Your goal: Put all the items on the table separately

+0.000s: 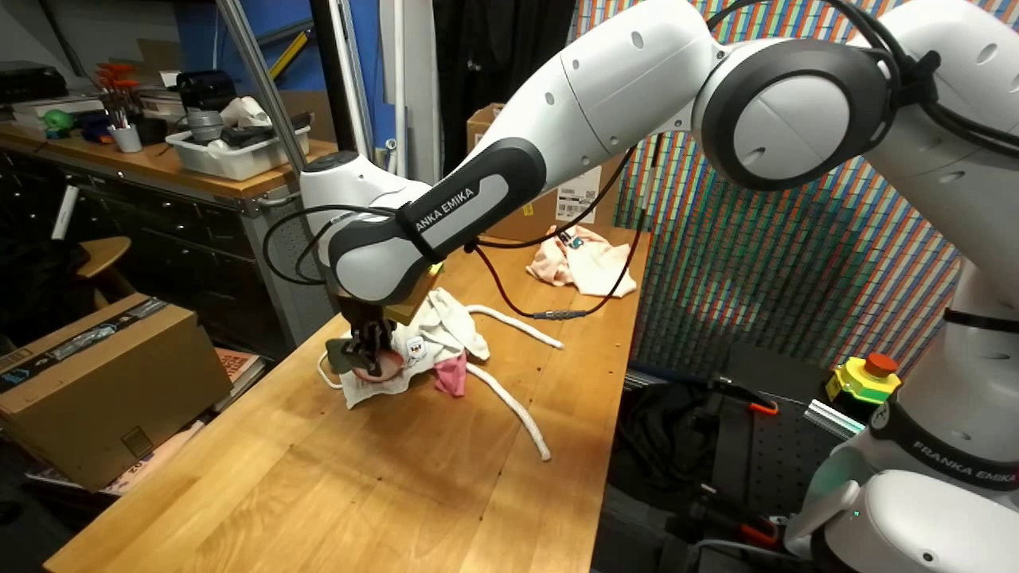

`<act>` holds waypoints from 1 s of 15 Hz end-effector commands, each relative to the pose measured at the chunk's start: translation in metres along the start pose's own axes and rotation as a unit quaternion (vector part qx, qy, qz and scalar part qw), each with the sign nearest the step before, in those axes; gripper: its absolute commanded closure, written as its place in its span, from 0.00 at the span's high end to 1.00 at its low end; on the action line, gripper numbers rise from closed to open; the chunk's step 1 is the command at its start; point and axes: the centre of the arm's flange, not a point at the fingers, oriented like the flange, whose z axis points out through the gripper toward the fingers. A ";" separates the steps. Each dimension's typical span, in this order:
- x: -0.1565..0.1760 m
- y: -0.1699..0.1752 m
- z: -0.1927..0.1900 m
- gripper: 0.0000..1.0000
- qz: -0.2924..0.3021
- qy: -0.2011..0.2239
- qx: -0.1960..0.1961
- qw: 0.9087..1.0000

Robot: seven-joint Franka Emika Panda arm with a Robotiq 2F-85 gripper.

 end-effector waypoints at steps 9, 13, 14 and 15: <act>0.008 0.002 -0.014 0.07 -0.007 0.020 -0.002 1.000; 0.009 -0.006 -0.026 0.07 -0.010 0.035 0.005 0.999; 0.010 -0.009 -0.030 0.07 -0.011 0.042 0.007 0.999; 0.010 -0.012 -0.032 0.07 -0.014 0.047 0.007 0.999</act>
